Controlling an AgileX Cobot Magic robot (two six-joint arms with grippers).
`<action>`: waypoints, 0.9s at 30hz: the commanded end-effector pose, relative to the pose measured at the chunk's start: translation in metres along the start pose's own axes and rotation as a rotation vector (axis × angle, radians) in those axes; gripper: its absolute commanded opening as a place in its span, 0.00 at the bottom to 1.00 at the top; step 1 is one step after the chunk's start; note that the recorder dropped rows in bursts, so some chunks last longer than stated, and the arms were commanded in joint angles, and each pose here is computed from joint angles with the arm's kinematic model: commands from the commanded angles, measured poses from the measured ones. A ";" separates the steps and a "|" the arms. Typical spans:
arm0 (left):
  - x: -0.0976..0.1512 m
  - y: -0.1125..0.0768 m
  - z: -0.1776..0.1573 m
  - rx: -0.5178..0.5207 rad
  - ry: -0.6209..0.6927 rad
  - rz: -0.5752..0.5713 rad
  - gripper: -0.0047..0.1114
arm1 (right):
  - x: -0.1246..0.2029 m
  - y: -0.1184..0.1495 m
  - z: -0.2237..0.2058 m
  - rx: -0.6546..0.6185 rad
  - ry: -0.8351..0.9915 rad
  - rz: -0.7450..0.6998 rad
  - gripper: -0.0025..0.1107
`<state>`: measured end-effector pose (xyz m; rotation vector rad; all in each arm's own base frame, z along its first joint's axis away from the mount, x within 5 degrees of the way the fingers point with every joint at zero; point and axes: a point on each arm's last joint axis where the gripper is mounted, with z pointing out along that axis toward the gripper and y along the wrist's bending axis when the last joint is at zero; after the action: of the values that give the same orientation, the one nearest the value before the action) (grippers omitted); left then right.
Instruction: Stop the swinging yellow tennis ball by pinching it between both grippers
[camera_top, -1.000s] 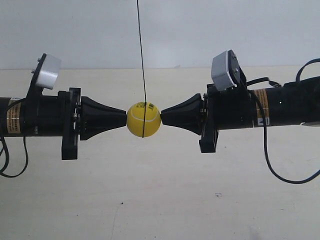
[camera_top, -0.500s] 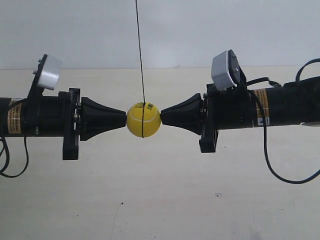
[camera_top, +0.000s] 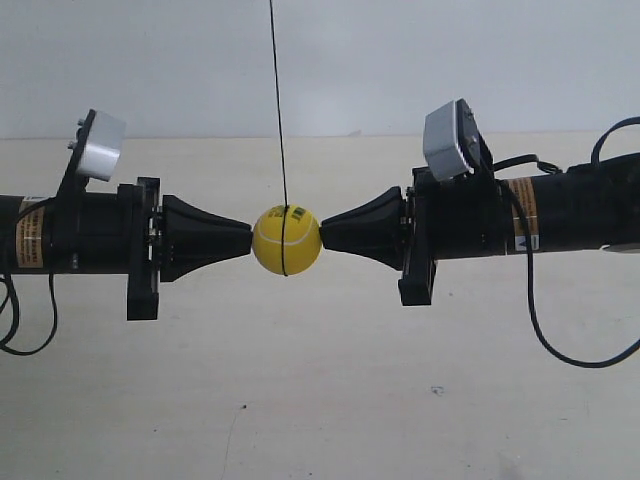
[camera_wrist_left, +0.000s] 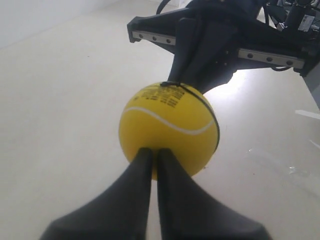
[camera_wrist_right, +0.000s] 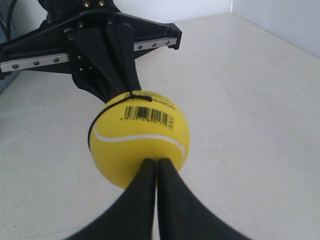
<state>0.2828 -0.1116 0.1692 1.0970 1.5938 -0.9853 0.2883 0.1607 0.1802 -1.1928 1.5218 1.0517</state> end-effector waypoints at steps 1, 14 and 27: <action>-0.004 -0.002 0.003 0.018 -0.027 0.001 0.08 | -0.002 0.003 0.002 -0.022 -0.004 -0.024 0.02; -0.001 0.002 0.001 -0.010 0.004 -0.003 0.08 | 0.001 -0.003 -0.006 0.004 0.012 -0.024 0.02; 0.004 0.012 -0.027 -0.022 -0.007 -0.039 0.08 | 0.001 -0.003 -0.006 0.003 0.015 -0.025 0.02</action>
<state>0.2876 -0.0844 0.1694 1.0438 1.6251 -0.9756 0.2895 0.1566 0.1782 -1.2082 1.5356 1.0325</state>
